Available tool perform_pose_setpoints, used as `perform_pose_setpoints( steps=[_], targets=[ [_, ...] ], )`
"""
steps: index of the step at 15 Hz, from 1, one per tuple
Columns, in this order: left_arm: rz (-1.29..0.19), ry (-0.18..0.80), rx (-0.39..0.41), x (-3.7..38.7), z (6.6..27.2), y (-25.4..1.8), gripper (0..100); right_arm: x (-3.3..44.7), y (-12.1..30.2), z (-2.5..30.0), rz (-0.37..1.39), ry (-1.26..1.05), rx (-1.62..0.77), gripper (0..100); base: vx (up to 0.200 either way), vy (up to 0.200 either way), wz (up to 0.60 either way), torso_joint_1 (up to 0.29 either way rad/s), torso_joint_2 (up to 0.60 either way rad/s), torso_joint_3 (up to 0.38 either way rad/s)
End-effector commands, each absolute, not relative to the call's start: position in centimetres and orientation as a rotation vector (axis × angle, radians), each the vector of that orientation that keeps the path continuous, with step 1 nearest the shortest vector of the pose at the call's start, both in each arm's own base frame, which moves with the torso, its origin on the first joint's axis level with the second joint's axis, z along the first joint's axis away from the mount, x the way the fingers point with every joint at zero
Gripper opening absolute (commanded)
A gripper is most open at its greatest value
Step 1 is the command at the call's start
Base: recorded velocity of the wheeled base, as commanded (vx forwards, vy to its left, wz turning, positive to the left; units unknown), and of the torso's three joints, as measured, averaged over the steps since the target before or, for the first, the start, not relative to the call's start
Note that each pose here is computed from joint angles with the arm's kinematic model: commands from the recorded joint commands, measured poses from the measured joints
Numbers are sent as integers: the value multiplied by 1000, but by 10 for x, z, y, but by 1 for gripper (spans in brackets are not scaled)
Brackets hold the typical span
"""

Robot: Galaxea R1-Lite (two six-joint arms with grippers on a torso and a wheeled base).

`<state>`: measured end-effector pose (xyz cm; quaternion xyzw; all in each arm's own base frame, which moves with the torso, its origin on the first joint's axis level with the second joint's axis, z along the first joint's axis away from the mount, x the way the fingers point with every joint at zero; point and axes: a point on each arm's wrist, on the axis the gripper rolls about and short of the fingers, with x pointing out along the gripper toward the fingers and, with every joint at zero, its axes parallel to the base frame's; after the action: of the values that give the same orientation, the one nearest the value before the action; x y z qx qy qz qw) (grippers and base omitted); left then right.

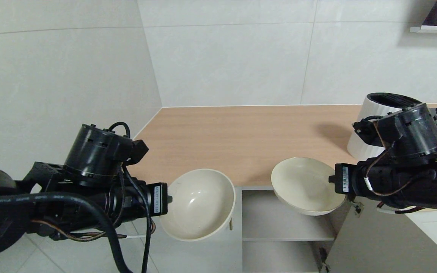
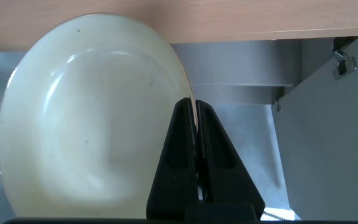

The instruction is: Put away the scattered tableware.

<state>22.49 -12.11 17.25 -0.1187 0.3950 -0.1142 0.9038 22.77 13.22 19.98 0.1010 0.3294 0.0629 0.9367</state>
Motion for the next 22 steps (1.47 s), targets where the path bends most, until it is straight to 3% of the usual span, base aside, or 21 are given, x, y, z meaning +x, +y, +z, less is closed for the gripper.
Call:
perform_pose_setpoints(
  steps=[1, 13, 22],
  targets=[
    [-232, 827, -242, 227, 170, -122, 0, 232, 135, 193, 123, 693, 197, 0, 0, 0, 0, 0, 0, 0],
    [-216, 873, -226, 235, 156, -126, 0, 247, 142, 174, 52, 695, 159, 0, 0, 0, 0, 0, 0, 0],
    [-221, 883, -220, 234, 154, -128, 0, 241, 159, 143, 81, 797, 80, 0, 0, 0, 0, -167, 441, 269]
  ],
)
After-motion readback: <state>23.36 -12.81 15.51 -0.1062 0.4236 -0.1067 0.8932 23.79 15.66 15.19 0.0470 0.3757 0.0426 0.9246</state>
